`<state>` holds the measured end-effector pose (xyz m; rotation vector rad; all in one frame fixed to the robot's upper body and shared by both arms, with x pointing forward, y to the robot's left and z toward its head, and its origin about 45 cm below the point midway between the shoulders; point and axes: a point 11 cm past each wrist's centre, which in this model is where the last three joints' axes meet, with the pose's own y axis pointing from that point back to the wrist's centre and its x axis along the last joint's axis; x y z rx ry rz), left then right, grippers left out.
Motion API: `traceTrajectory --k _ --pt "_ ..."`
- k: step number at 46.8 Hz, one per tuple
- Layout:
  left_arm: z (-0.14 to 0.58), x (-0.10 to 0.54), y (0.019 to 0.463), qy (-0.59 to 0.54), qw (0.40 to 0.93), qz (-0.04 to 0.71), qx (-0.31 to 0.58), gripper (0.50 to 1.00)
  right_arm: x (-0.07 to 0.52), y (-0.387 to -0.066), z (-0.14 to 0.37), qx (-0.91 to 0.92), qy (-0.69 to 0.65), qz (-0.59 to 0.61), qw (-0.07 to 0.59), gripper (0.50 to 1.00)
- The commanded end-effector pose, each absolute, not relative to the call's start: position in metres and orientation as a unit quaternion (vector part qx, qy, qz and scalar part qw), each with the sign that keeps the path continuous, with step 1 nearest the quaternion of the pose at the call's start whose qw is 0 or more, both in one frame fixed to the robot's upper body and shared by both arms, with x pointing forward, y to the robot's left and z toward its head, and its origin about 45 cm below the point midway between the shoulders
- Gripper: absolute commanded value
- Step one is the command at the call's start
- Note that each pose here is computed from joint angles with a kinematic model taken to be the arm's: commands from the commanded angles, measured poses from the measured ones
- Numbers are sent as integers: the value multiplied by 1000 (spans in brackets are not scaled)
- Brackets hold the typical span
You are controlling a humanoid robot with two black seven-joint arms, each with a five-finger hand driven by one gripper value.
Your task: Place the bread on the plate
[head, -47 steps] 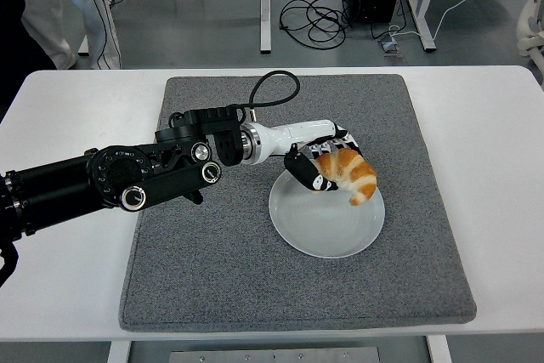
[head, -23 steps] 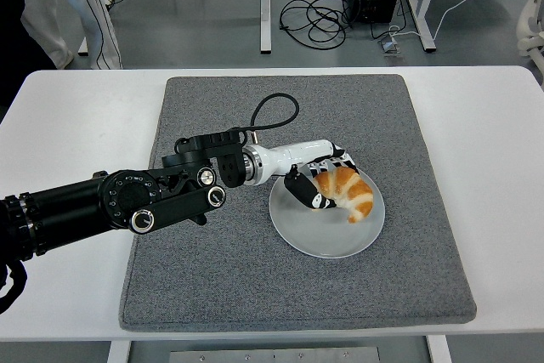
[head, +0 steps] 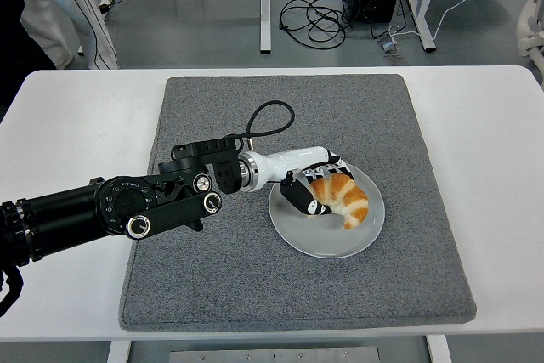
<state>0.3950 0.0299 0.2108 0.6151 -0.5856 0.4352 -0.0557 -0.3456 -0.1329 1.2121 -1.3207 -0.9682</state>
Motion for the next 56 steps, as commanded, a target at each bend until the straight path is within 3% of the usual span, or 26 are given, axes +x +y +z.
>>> traceTrajectory --k 1,13,23,38,51,56 --pt "212 395 30 -281 889 210 295 543 -55 -346 -133 507 -552 -404 524 1000" --pt "220 386 24 -279 897 200 280 654 -55 -346 -133 507 -552 -404 524 1000" --pt "222 381 25 -280 898 197 277 670 -55 -346 -133 507 -552 -404 524 1000" --pt "226 383 45 -281 894 204 283 754 -55 -345 -133 507 -552 -405 524 1000" --pt "227 386 55 -249 901 220 279 927 -55 -346 -133 507 -552 -404 524 1000" --pt "227 386 55 -231 906 226 273 961 -55 -346 -133 507 -552 -404 524 1000"
